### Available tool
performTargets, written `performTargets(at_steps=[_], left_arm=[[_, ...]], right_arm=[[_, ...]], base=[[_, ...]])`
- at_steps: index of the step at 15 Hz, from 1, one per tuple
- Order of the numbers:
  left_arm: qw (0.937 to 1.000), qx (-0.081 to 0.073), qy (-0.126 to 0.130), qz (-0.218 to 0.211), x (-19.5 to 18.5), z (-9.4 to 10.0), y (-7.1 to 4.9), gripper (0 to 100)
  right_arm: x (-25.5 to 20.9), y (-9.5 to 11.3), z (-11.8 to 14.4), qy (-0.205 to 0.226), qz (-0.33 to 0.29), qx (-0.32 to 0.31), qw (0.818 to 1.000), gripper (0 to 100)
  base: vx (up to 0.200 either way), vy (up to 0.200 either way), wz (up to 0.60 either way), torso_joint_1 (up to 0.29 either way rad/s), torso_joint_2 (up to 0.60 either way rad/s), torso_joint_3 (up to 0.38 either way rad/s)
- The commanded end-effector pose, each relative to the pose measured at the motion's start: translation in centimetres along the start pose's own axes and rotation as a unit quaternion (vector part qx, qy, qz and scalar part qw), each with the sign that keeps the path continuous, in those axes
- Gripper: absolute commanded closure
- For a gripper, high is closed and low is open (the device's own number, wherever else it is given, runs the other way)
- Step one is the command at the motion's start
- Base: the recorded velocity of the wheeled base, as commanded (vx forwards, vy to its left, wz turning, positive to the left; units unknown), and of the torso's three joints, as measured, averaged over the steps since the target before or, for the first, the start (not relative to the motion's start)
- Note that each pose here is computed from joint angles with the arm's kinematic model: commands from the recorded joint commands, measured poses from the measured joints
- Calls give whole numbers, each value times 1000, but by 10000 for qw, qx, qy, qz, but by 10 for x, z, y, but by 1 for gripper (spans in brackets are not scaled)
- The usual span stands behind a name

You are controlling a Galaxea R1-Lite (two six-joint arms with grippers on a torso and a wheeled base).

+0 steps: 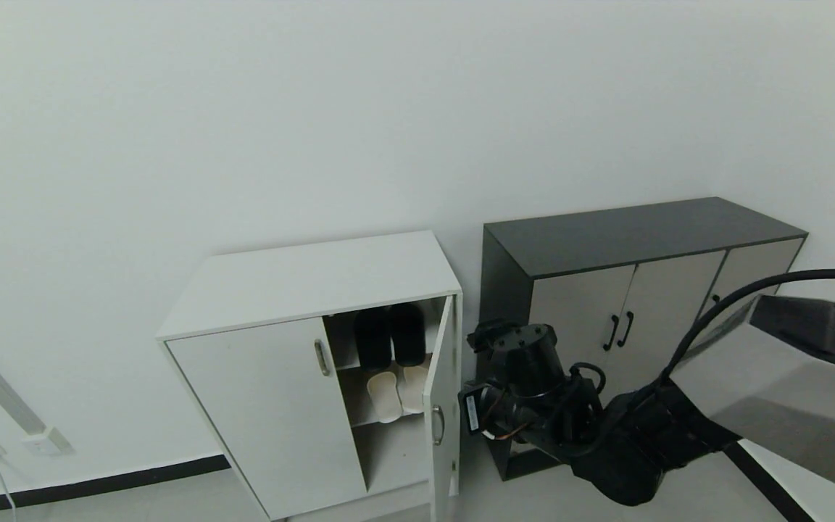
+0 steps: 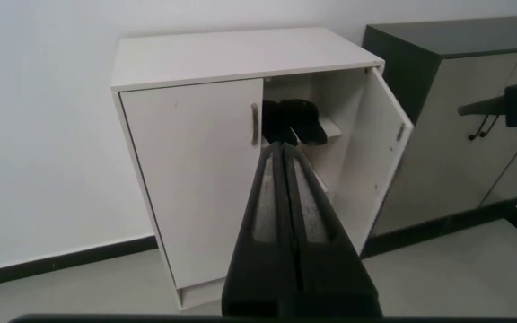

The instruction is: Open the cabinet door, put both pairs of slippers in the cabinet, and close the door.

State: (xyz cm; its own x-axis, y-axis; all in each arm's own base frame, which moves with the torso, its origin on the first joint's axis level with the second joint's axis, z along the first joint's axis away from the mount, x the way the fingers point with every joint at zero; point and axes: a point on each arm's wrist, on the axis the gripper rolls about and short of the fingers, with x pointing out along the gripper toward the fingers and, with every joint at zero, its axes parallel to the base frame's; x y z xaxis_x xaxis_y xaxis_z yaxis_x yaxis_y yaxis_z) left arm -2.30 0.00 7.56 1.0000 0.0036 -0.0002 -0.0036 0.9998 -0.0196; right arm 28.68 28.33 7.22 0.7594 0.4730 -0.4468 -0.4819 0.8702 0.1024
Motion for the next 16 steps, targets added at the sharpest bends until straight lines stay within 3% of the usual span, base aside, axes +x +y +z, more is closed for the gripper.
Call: performTargets(at_steps=[1,10,16], left_arm=[[10000,-2,7,5,0,0,0,100],[10000,6,7,5,0,0,0,100],[10000,6,7,5,0,0,0,100]], right_arm=[[-18,6,13,-182,122,13,9998,100],[-32,11,7,-96,190,-216,9995,100],[-37,10,0,62,397,-257,9989,100]], base=[[0,0,0,0,0,0],[0,0,0,0,0,0],[0,0,600,3,5,3]])
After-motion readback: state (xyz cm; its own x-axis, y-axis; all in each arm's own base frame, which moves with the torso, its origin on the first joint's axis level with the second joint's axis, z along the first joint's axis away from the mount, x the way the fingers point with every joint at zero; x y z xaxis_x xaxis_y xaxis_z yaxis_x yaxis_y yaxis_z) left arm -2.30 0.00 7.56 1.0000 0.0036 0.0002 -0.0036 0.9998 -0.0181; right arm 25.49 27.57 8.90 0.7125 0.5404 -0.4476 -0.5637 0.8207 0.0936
